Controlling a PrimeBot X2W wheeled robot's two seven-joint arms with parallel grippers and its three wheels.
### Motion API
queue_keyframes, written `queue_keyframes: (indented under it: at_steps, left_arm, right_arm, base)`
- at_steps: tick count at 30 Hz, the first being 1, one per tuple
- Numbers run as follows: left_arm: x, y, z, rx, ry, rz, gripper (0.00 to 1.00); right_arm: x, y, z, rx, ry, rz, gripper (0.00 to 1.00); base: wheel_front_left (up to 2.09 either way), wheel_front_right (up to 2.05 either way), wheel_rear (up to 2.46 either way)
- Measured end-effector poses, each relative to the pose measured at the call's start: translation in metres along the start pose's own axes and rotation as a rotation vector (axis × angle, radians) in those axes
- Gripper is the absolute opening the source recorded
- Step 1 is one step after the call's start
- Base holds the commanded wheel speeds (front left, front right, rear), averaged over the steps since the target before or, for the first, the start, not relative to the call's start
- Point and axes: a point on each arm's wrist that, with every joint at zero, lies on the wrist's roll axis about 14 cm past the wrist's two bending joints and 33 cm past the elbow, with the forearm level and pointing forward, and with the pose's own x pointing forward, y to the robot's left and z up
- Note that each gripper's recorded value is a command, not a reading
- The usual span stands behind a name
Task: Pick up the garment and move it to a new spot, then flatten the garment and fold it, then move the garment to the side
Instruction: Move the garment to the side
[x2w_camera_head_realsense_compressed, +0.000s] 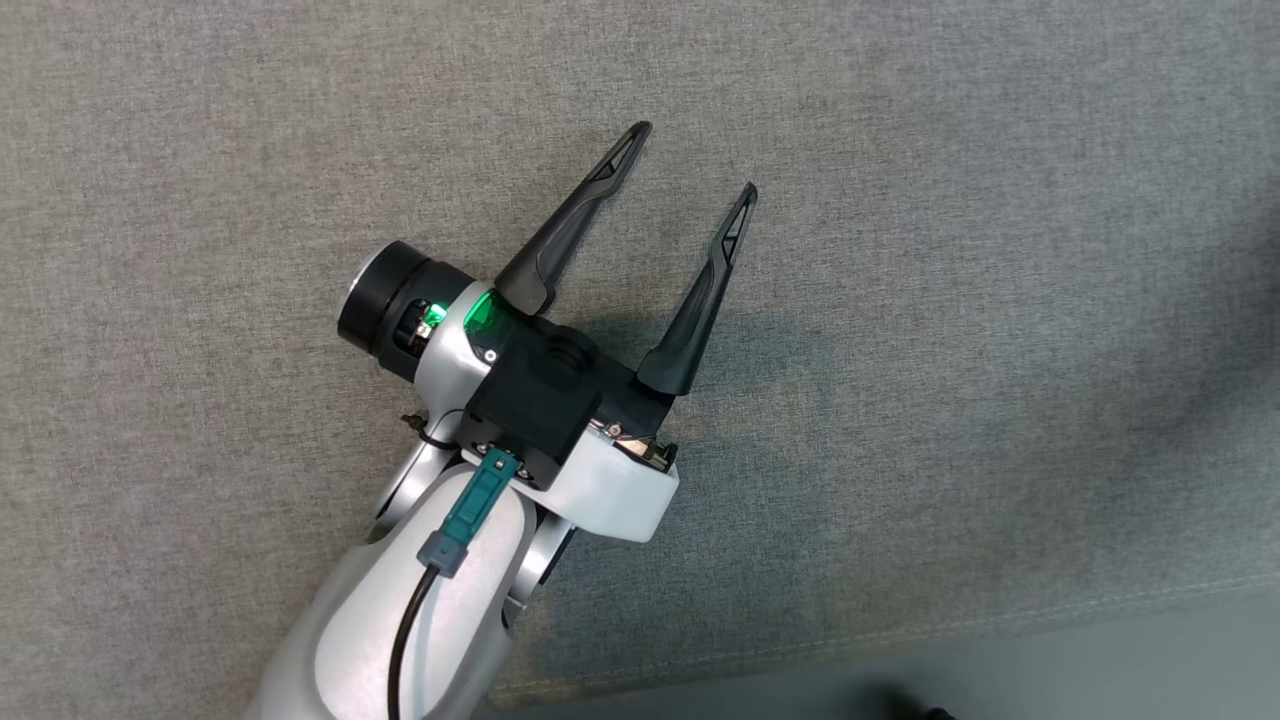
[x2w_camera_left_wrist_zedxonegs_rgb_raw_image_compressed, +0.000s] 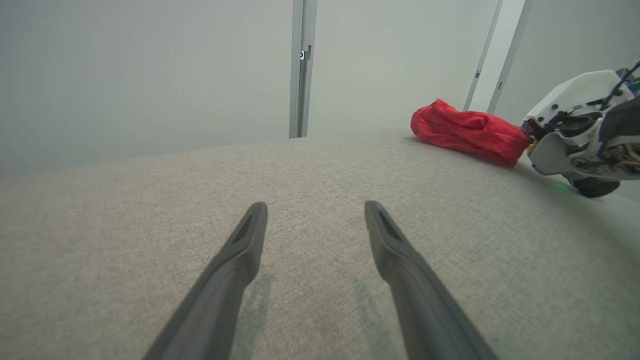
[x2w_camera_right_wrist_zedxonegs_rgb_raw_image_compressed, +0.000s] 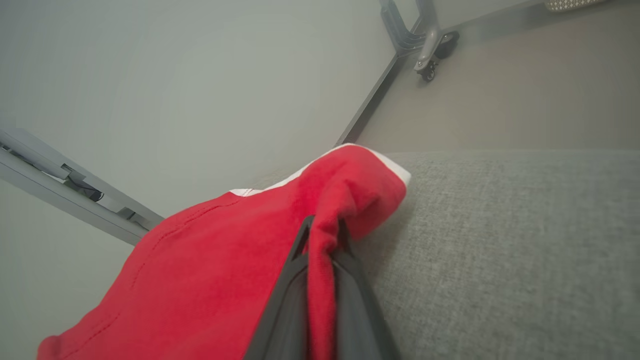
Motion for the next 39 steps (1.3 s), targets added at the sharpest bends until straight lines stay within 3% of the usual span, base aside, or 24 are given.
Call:
queue_keyframes:
  at_steps: [5,6,7,8,17,21,27,39]
  left_arm:
    - [0.002,-0.003,0.002,0.011,0.001,-0.01,1.0]
    - [0.002,-0.003,0.003,0.014,0.002,-0.011,1.0]
    - [0.001,-0.004,0.003,0.016,0.003,-0.012,1.0]
    - [0.001,-0.004,0.004,0.019,0.004,-0.009,1.0]
    - [-0.002,-0.012,0.023,0.04,-0.017,-0.007,1.0]
    - [-0.008,-0.011,0.037,0.052,-0.031,0.026,1.0]
    - [-0.027,-0.004,0.052,0.036,-0.021,0.116,1.0]
    - [-0.095,0.016,0.094,0.003,-0.055,0.339,1.0]
  right_arm:
    - [-0.005,-0.008,0.001,0.005,0.003,-0.033,0.0]
    - [-0.007,-0.009,0.002,0.007,0.004,-0.038,0.08]
    - [-0.008,-0.009,0.002,0.005,0.006,-0.041,0.34]
    - [-0.01,-0.011,0.002,0.008,0.009,-0.048,1.0]
    - [-0.033,-0.043,0.026,-0.085,0.001,-0.119,1.0]
    - [-0.039,-0.031,0.055,-0.125,-0.045,-0.087,1.0]
    - [-0.054,0.029,0.08,-0.238,-0.076,0.107,1.0]
    - [-0.145,0.094,0.077,-0.245,-0.053,0.484,1.0]
  base:
    - [0.0,0.0,0.0]
    - [0.0,0.0,0.0]
    - [0.0,0.0,0.0]
    - [0.0,0.0,0.0]
    - [0.0,0.0,0.0]
    - [0.0,0.0,0.0]
    - [0.0,0.0,0.0]
    - [0.0,0.0,0.0]
